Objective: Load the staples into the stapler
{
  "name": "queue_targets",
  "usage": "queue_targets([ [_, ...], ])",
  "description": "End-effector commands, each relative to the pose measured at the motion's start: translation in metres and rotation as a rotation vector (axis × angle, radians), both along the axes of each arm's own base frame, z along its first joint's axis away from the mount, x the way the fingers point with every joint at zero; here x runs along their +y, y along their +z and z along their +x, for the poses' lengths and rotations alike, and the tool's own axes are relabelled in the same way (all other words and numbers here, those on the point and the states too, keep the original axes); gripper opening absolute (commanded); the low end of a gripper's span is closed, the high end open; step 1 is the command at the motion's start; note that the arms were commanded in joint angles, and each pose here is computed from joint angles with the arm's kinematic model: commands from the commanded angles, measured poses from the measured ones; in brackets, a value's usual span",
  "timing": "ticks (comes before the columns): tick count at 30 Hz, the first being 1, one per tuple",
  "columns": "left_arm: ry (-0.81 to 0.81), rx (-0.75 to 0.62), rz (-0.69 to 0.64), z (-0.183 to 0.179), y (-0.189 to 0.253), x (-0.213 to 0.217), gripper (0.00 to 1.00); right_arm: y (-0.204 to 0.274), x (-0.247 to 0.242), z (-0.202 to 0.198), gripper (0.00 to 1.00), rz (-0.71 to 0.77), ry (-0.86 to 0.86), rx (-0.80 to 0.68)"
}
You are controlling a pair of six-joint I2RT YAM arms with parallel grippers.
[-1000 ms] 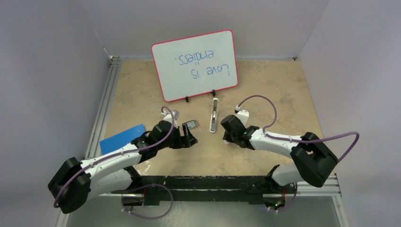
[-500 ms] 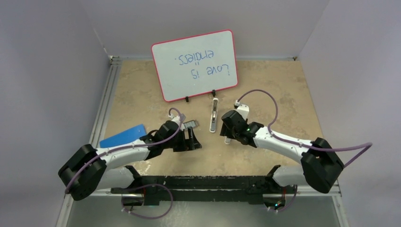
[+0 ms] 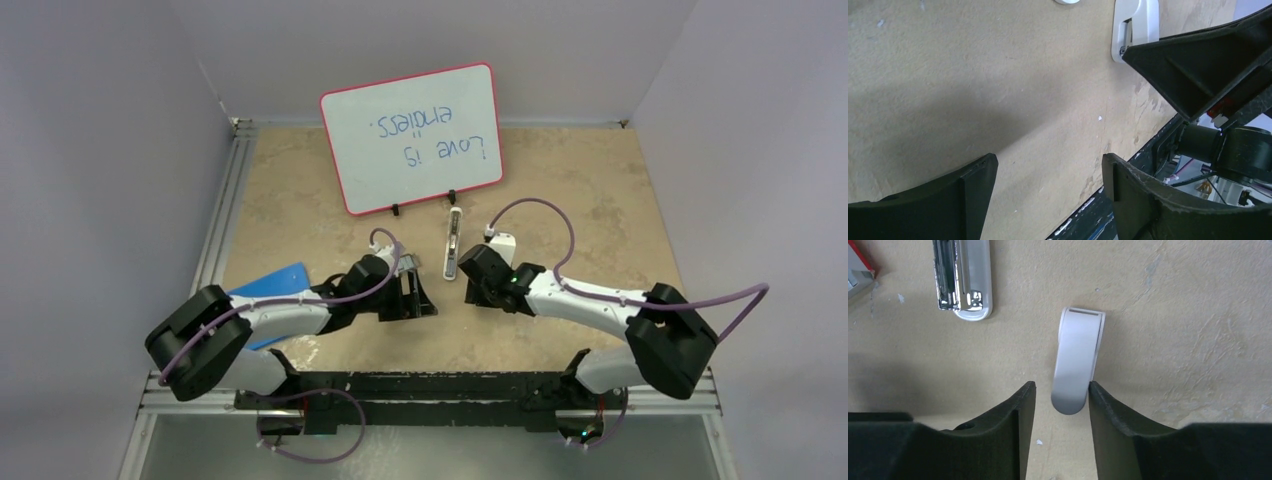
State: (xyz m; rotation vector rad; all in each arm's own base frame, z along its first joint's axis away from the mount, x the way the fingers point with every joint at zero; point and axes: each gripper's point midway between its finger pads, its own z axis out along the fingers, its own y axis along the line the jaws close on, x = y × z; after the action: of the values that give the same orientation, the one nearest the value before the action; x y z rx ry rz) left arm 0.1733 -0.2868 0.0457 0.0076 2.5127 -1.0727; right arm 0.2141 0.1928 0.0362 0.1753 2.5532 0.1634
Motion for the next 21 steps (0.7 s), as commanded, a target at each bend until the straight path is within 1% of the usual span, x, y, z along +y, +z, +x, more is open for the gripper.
queue_targets([
  [1,-0.032,-0.058,-0.1,0.011,0.024,-0.025,0.73,-0.001,0.002,-0.005,0.41,-0.002,-0.014,0.013],
  [2,-0.038,-0.055,-0.109,0.01,0.023,-0.028,0.71,-0.002,0.0,-0.005,0.37,-0.009,-0.019,0.016],
  [4,-0.052,-0.05,-0.123,0.008,0.022,-0.033,0.66,-0.004,-0.003,-0.005,0.34,-0.027,-0.031,0.019],
  [7,-0.065,-0.042,-0.127,0.006,0.018,-0.04,0.64,-0.006,-0.008,-0.005,0.33,-0.054,-0.055,0.022],
  [10,-0.073,-0.032,-0.126,0.004,0.015,-0.046,0.64,-0.003,-0.01,-0.003,0.37,-0.051,-0.068,0.008],
  [16,-0.081,-0.027,-0.118,0.003,0.012,-0.056,0.7,0.006,-0.008,0.001,0.47,-0.03,-0.081,-0.021],
  [20,-0.067,-0.021,-0.104,0.005,0.009,-0.059,0.7,0.011,-0.01,0.005,0.48,-0.032,-0.105,-0.039],
  [21,-0.063,-0.018,-0.099,0.005,0.007,-0.058,0.69,0.014,-0.009,0.007,0.48,-0.025,-0.11,-0.052],
])
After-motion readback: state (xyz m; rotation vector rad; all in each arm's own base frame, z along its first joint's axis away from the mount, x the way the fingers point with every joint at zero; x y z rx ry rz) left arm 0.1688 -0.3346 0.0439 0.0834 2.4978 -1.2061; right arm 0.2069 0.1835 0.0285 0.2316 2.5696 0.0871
